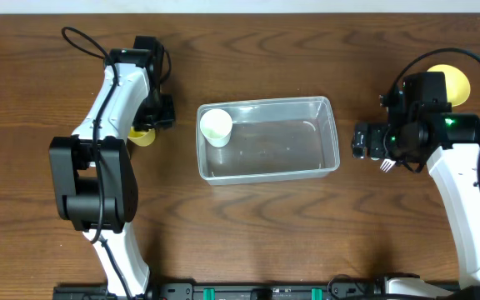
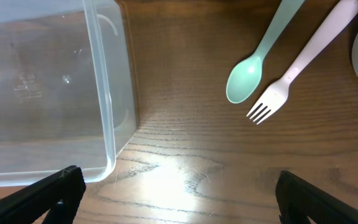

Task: Pack container
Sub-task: 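Grasp the yellow cup rim with the left gripper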

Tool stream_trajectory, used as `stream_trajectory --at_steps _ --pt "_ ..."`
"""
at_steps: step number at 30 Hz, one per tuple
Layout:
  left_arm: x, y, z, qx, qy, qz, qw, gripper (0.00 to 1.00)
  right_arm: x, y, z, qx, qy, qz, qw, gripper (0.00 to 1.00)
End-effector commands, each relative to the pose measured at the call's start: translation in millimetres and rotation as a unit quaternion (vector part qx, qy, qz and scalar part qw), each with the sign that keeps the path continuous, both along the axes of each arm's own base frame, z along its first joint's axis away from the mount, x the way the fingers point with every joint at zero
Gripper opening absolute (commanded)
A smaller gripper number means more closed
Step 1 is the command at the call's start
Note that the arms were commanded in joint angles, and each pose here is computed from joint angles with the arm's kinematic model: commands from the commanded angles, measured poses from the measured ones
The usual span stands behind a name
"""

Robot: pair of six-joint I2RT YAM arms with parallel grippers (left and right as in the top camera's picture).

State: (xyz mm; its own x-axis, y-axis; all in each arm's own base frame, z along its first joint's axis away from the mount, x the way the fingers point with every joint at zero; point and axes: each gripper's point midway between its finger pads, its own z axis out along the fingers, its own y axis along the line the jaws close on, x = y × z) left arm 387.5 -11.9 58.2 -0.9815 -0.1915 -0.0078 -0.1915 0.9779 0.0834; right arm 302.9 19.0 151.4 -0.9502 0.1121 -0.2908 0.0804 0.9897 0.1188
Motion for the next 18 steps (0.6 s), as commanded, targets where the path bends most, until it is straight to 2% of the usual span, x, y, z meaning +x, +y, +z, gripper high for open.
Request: stream_trajectory --at_steps 1,3,5,6,10,15,18 --pt "0.5 1.2 3.4 -0.001 -0.004 0.003 1.0 0.25 3.1 -3.3 4.3 -0.001 -0.004 -0.012 1.0 0.99" --pt "0.5 1.2 3.4 -0.001 -0.003 0.003 1.0 0.2 2.4 -3.4 4.1 -0.001 -0.002 -0.012 1.0 0.99" --pt "0.5 1.2 3.4 -0.001 -0.003 0.002 1.0 0.19 1.9 -3.4 3.9 -0.001 -0.001 -0.012 1.0 0.99" --pt "0.5 1.2 3.4 -0.001 -0.003 0.003 1.0 0.14 1.8 -3.4 3.9 -0.001 -0.001 -0.012 1.0 0.99" --pt "-0.5 1.2 3.4 0.0 -0.002 0.002 1.0 0.06 1.8 -3.4 3.9 -0.001 -0.001 -0.012 1.0 0.99" --pt "-1.4 0.2 5.3 -0.001 0.0 -0.001 1.0 0.06 1.8 -3.4 3.9 -0.001 -0.001 -0.012 1.0 0.99" --pt "0.2 -8.0 23.7 -0.001 -0.006 -0.011 1.0 0.06 2.0 -3.4 3.9 -0.001 -0.001 -0.012 1.0 0.99"
